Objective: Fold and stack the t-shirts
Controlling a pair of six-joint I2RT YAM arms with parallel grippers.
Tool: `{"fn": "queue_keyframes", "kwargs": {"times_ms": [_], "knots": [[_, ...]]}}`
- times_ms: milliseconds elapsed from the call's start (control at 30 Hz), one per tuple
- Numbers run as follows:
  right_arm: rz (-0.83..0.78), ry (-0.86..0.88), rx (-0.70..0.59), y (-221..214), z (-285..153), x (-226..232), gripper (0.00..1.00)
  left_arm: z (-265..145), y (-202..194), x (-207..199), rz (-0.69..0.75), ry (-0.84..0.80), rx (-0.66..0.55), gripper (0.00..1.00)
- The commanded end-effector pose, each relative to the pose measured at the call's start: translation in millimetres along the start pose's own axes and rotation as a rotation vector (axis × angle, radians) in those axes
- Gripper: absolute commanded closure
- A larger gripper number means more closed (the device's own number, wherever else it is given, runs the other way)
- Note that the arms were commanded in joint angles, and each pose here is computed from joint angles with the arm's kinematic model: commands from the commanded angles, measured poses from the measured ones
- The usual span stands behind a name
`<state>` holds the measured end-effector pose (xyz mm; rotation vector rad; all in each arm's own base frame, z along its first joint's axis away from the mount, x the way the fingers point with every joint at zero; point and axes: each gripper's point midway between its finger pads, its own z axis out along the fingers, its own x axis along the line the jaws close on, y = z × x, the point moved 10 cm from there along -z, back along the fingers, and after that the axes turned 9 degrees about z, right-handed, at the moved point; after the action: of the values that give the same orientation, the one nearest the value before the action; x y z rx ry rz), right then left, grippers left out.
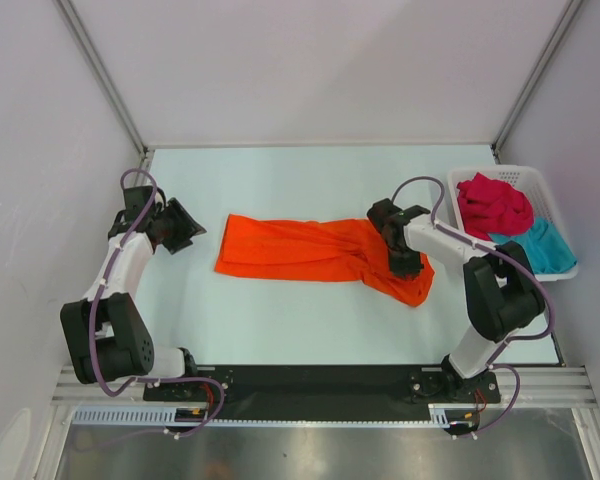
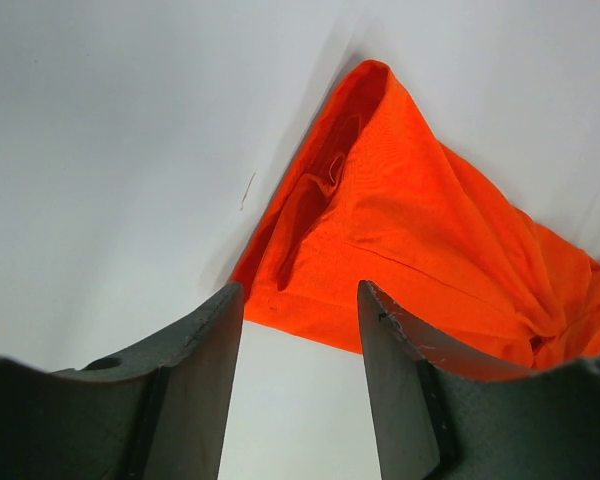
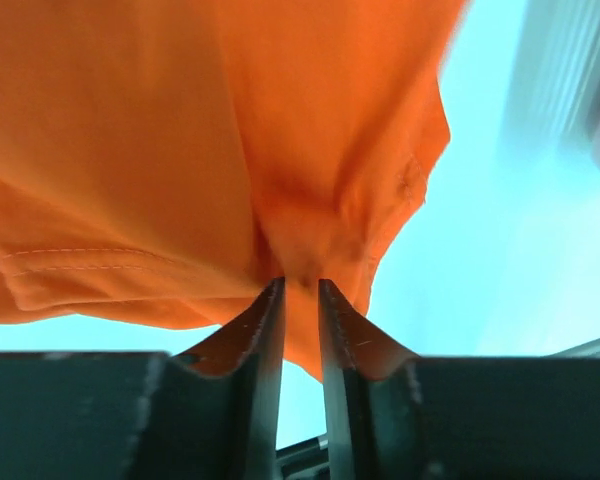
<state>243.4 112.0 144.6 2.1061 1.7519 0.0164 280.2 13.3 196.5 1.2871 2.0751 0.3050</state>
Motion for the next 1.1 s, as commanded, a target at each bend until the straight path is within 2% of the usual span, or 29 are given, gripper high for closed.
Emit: {"fn": "queue_keyframes", "kwargs": {"times_ms": [0, 133, 200, 533, 867, 1067], "knots": [[0.012, -0.019, -0.016, -2, -9, -6, 0.73, -8, 5, -2, 0.026, -0.029, -0.048, 0.45], [0.017, -0.005, -0.026, -1, -16, -6, 0.64, -7, 5, -1, 0.024, -0.020, -0.046, 0.45], [0.021, 0.007, -0.040, 1, -22, -5, 0.64, -5, 6, -1, 0.022, -0.018, -0.040, 0.44], [0.034, 0.060, -0.110, 21, -46, -2, 0.62, 19, 11, -4, -0.014, -0.010, 0.034, 0.42], [0.041, 0.075, -0.136, 29, -55, -9, 0.62, 60, 9, -32, 0.014, -0.030, 0.113, 0.41], [0.052, 0.077, -0.139, 30, -57, -18, 0.62, 74, 3, -34, 0.018, -0.020, 0.136, 0.41]]}}
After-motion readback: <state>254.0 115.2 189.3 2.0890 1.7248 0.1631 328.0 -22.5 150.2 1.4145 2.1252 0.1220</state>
